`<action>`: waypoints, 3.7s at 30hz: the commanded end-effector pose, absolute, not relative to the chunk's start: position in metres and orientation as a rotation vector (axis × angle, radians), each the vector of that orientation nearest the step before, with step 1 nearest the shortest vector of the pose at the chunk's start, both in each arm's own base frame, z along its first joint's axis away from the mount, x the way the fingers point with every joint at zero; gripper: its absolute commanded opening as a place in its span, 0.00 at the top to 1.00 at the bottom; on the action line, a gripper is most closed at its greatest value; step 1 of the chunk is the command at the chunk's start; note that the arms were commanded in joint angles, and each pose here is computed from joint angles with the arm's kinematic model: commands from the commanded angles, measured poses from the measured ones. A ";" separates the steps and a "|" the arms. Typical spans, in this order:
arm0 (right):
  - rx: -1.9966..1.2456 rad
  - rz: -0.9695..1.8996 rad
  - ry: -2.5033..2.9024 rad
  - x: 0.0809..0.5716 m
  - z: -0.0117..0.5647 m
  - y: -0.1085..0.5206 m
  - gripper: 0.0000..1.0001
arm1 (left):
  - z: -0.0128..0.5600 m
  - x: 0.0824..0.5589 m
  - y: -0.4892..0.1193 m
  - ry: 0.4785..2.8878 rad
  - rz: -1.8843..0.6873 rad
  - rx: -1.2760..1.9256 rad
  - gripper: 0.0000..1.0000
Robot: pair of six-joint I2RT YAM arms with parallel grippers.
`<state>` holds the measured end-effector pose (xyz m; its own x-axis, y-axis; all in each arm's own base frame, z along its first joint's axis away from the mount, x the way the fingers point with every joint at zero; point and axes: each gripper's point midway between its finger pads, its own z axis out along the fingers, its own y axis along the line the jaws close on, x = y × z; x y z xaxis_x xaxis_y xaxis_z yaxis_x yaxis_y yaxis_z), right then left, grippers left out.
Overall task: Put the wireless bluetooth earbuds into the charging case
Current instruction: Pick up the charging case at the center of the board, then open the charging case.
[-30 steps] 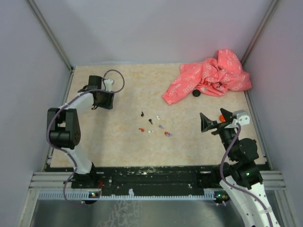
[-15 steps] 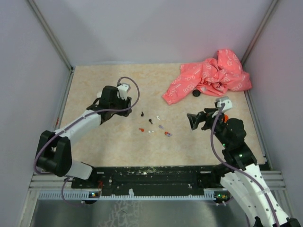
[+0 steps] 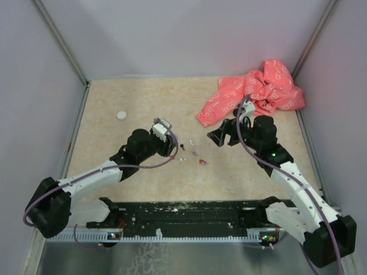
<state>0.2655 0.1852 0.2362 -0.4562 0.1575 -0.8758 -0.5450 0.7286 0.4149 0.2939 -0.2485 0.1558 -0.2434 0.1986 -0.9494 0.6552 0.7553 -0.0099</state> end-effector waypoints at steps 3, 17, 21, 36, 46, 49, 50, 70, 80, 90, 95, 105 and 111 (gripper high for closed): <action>-0.410 1.019 1.807 0.271 0.278 0.230 0.18 | 0.203 0.276 -0.281 1.479 -0.541 0.775 0.60; -0.546 1.095 1.838 0.268 0.261 0.284 0.31 | 0.223 0.252 -0.316 1.320 -0.612 0.887 0.59; -0.556 1.116 1.831 0.267 0.256 0.292 0.37 | 0.220 0.250 -0.320 1.317 -0.617 0.908 0.59; -0.617 1.156 1.869 0.253 0.240 0.307 0.55 | 0.223 0.251 -0.320 1.322 -0.615 0.884 0.59; -0.667 1.139 1.878 0.250 0.237 0.306 0.85 | 0.222 0.246 -0.317 1.331 -0.643 0.855 0.49; -0.690 1.126 1.864 0.249 0.241 0.305 0.89 | 0.221 0.243 -0.315 1.335 -0.658 0.851 0.39; -0.701 1.121 1.858 0.248 0.243 0.305 0.91 | 0.221 0.242 -0.313 1.342 -0.662 0.840 0.37; -1.188 1.080 1.647 0.206 0.277 0.295 0.96 | 0.238 0.203 -0.289 1.301 -0.981 0.905 0.21; -1.337 1.131 1.529 0.183 0.290 0.293 0.98 | 0.251 0.184 -0.300 1.251 -1.164 1.007 0.38; -1.455 1.129 1.504 0.170 0.283 0.302 0.98 | 0.255 0.171 -0.308 1.237 -1.282 1.087 0.50; -1.481 1.097 1.539 0.170 0.276 0.304 0.98 | 0.255 0.167 -0.309 1.240 -1.304 1.103 0.59; -1.552 1.040 1.602 0.170 0.266 0.306 0.98 | 0.244 0.163 -0.310 1.286 -1.337 1.145 0.66; -1.561 1.020 1.617 0.171 0.265 0.304 0.99 | 0.240 0.161 -0.308 1.293 -1.331 1.147 0.73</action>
<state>0.1677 0.3004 0.2465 -0.1283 -0.4980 -0.8576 -0.9890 -0.0002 0.1480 0.1644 -0.3073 0.2280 -0.1776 0.0066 -0.9841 0.9840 0.0107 -0.1776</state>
